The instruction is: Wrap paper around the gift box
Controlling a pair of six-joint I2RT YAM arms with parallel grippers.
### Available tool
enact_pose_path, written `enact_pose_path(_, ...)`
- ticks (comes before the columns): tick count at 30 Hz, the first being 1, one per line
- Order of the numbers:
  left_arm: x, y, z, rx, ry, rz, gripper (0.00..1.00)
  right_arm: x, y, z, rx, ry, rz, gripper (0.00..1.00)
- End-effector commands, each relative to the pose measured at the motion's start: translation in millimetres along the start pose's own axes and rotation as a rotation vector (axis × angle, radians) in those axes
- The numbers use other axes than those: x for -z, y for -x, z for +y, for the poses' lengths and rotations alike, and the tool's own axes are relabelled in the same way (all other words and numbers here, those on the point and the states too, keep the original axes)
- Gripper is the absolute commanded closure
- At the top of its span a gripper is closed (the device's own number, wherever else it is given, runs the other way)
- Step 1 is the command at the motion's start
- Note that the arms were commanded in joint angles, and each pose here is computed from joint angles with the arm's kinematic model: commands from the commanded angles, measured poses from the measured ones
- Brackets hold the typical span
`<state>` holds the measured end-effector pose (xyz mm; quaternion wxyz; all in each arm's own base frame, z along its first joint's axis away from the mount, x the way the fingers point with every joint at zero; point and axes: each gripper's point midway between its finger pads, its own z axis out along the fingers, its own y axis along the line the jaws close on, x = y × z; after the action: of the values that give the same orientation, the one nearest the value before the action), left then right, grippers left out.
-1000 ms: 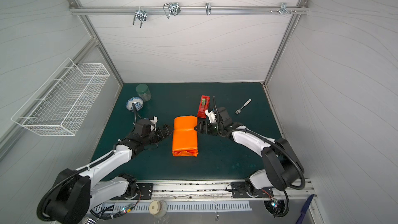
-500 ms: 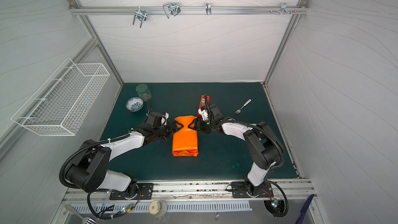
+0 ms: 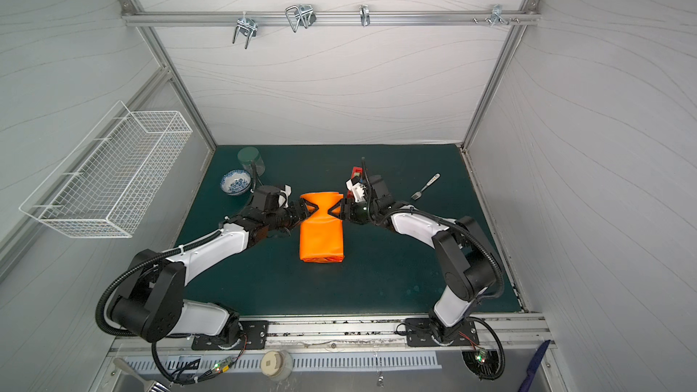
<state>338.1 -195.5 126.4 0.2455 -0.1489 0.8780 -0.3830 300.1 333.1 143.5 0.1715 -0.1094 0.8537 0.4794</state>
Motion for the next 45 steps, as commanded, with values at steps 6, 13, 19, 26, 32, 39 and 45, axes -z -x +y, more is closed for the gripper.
enact_pose_path(6,32,22,-76,-0.112,-0.208,-0.058,0.16,23,28,60,0.192,0.131,-0.105,0.33)
enact_pose_path(13,43,14,-86,-0.173,-0.251,-0.087,0.2,28,16,75,0.34,0.135,-0.157,0.34)
enact_pose_path(19,37,-5,-80,-0.203,-0.252,-0.063,0.23,28,3,58,0.36,0.101,-0.181,0.36)
enact_pose_path(26,39,-9,-83,-0.221,-0.246,-0.054,0.23,31,-5,50,0.303,0.082,-0.179,0.36)
enact_pose_path(32,51,-17,-98,-0.22,-0.243,-0.002,0.23,46,-9,67,0.245,0.076,-0.171,0.37)
enact_pose_path(39,66,-36,-103,-0.156,-0.269,0.064,0.22,55,-32,61,0.095,0.063,-0.092,0.36)
enact_pose_path(45,57,-43,-84,-0.143,-0.218,0.076,0.22,51,-45,49,0.065,0.042,-0.071,0.36)
